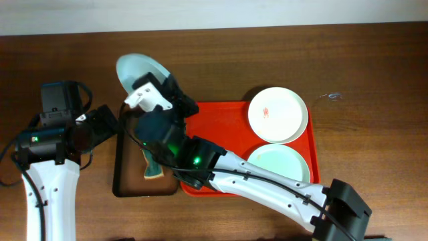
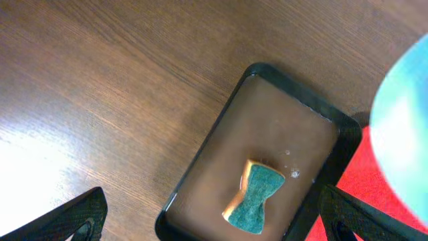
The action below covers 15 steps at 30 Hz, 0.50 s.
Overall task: Clean dirty plates on tray and stack at the side
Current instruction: 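Lift the light-blue plate with the right gripper and place it right of the tray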
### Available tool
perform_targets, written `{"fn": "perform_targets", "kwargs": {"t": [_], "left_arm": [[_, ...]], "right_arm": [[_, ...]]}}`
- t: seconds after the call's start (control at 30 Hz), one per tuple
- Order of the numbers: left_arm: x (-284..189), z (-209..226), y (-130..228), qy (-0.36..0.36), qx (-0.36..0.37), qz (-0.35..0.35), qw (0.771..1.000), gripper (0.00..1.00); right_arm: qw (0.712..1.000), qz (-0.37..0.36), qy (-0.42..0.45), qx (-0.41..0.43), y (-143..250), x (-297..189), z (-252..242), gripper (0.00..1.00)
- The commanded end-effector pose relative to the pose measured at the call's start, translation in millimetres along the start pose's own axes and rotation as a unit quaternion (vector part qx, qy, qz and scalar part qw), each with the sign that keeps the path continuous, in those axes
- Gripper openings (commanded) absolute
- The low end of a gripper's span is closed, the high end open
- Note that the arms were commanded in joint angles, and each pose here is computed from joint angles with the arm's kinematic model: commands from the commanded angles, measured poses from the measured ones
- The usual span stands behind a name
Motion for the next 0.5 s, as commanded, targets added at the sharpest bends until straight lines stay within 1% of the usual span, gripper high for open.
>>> {"fn": "perform_targets", "kwargs": {"t": [0.0,0.07,0.1,0.13,0.17,0.2,0.27,0.3,0.33,0.37,0.4,0.43,0.47], "left_arm": [[-2,2,-1,-0.005,-0.01,-0.005,1.0,0.99],[-2,2,-1,-0.005,-0.01,-0.005,1.0,0.99],[-2,2,-1,-0.005,-0.01,-0.005,1.0,0.99],[-2,2,-1,-0.005,-0.01,-0.005,1.0,0.99],[-2,2,-1,-0.005,-0.01,-0.005,1.0,0.99],[-2,2,-1,-0.005,-0.01,-0.005,1.0,0.99],[-2,2,-1,-0.005,-0.01,-0.005,1.0,0.99],[-2,2,-1,-0.005,-0.01,-0.005,1.0,0.99],[-2,2,-1,-0.005,-0.01,-0.005,1.0,0.99],[-2,2,-1,-0.005,-0.01,-0.005,1.0,0.99],[-2,2,-1,-0.005,-0.01,-0.005,1.0,0.99],[-2,2,-1,-0.005,-0.011,-0.005,1.0,0.99],[-2,2,-1,-0.005,-0.011,-0.005,1.0,0.99]], "right_arm": [[0.983,0.068,-0.056,0.162,28,2,11,0.04],[0.955,0.139,-0.148,0.215,50,10,22,0.04],[0.946,0.166,-0.181,0.213,59,15,23,0.04],[0.933,0.194,-0.196,0.23,67,20,20,0.04],[0.915,0.223,-0.196,0.271,72,24,7,0.04],[0.904,0.236,-0.198,0.297,72,28,-14,0.04],[0.874,0.264,-0.209,0.35,75,33,-75,0.04],[0.857,0.286,-0.195,0.381,85,34,-113,0.04],[0.846,0.312,-0.164,0.401,103,36,-153,0.04],[0.827,0.349,-0.109,0.427,132,37,-200,0.04],[0.803,0.382,-0.069,0.453,159,38,-234,0.04],[0.786,0.398,-0.048,0.47,175,37,-253,0.04],[0.762,0.421,-0.008,0.492,199,34,-281,0.04]]}}
Point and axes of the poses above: each gripper's point midway between its finger pads, its own x axis out along the fingers, its own z axis along the line the jaws close on, y = z × x, the point moved 7 cm from there along -x, back along the fingers
